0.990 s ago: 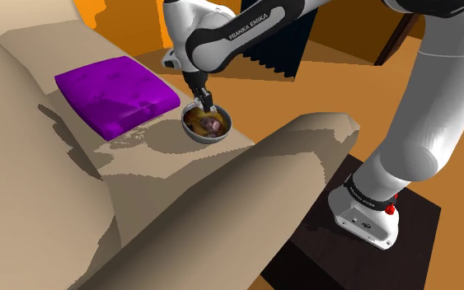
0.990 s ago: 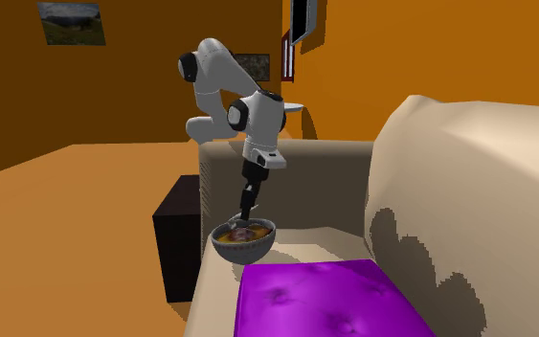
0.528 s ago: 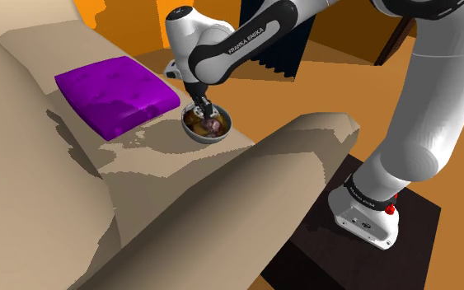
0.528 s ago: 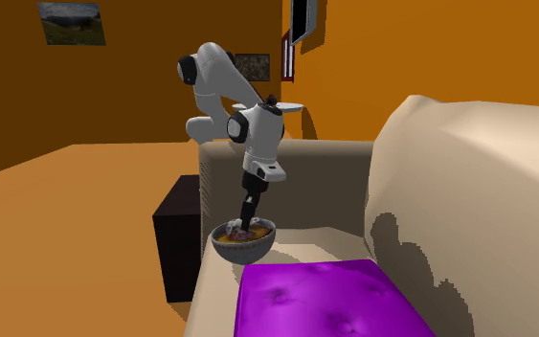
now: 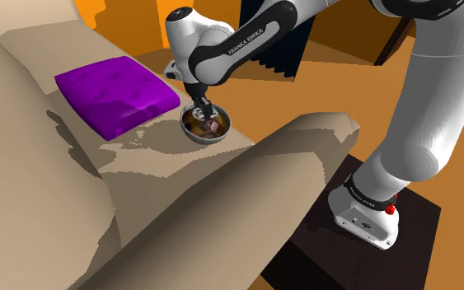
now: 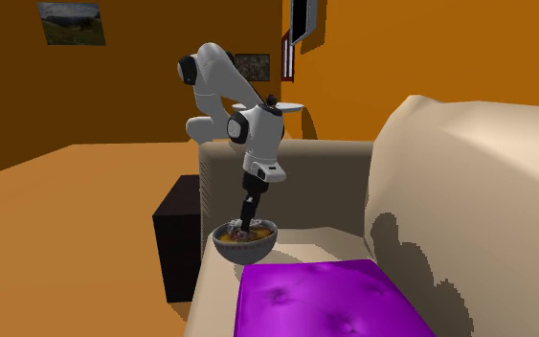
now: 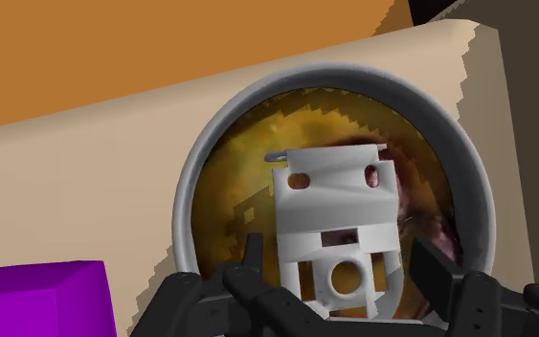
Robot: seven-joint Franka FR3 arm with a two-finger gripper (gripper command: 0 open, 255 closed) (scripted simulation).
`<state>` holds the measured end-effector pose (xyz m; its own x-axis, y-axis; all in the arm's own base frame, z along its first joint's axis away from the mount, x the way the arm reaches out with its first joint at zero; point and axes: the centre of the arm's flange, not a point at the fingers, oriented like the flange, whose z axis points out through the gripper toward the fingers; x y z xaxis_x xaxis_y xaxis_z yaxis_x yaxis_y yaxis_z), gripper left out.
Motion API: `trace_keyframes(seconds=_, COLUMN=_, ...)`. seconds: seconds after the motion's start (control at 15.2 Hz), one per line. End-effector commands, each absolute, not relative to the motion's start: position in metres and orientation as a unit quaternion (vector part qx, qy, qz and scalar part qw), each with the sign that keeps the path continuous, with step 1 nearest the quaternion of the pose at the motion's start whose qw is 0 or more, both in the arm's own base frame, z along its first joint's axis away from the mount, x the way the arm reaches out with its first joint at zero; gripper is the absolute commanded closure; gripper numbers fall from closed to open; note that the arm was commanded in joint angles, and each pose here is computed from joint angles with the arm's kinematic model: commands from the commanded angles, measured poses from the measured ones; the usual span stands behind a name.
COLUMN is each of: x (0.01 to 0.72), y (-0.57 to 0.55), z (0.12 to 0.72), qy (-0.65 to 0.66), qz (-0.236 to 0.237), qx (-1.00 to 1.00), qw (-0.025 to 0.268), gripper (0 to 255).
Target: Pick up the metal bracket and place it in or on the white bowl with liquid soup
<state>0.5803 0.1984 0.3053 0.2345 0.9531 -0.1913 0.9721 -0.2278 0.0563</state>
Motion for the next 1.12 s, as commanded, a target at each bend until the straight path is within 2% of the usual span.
trace_keyframes(seconds=0.0, x=0.58, y=0.198, z=0.305, qy=0.616, qz=-0.058, qx=0.781, qw=0.082, gripper=0)
trace_keyframes(seconds=0.26, x=0.58, y=0.198, z=0.305, qy=0.616, qz=-0.058, qx=0.781, qw=0.082, gripper=0)
trace_keyframes(seconds=0.53, x=0.58, y=0.208, z=0.354, qy=0.616, qz=-0.058, qx=0.781, qw=0.082, gripper=0)
trace_keyframes(seconds=1.06, x=0.58, y=0.208, z=0.354, qy=0.616, qz=-0.058, qx=0.781, qw=0.082, gripper=0)
